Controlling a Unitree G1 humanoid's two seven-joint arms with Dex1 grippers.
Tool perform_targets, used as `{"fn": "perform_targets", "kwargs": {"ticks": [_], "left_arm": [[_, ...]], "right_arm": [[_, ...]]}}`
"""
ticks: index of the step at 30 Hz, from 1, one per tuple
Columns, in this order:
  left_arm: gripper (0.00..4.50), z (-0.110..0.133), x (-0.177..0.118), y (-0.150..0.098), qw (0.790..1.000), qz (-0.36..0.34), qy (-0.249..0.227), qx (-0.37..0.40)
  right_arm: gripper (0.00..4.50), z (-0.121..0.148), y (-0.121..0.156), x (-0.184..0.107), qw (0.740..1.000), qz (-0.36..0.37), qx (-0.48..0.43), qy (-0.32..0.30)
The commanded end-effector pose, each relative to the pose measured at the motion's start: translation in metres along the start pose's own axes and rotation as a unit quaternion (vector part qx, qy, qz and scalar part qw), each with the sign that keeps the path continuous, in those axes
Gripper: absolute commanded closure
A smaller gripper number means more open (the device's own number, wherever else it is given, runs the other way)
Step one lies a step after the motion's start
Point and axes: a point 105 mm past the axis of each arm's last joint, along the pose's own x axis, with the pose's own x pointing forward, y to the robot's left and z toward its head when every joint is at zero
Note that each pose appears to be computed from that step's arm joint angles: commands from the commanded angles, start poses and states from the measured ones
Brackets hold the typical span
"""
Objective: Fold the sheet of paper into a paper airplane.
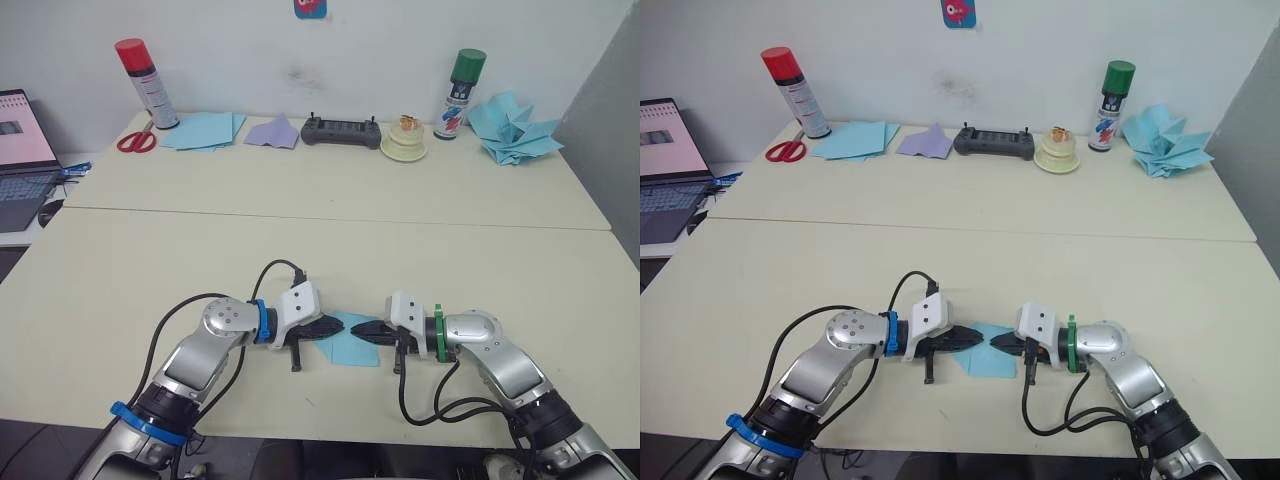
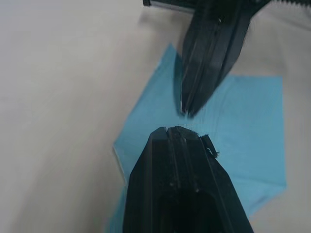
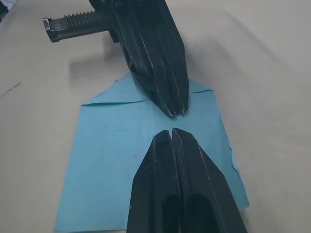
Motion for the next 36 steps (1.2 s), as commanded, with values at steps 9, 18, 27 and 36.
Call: {"fn": "perform_targets", "kwargs": {"ticks": [9,18,27,36], "left_arm": [[4.5,-0.056,-0.058,0.003,0.993,0.063,0.089,-0.033],[4.5,0.01,-0.057,0.022,0.997,0.075,-0.03,-0.02],[4.5,0.029,-0.035,0.012,0.998,0.04,-0.057,-0.002],[4.5,-0.019,-0.019,-0.012,0.999,-0.005,0.033,-0.008]], "right_arm": [[4.46,-0.017,-0.002,-0.01,0.999,-0.016,0.024,0.031],[4.46,0.009,-0.008,-0.017,0.991,-0.021,0.126,-0.042],[4.46,0.004,-0.006,-0.012,0.991,-0.031,0.129,-0.024],[4.46,0.002,-0.018,-0.019,0.986,-0.076,0.143,-0.023]]}}
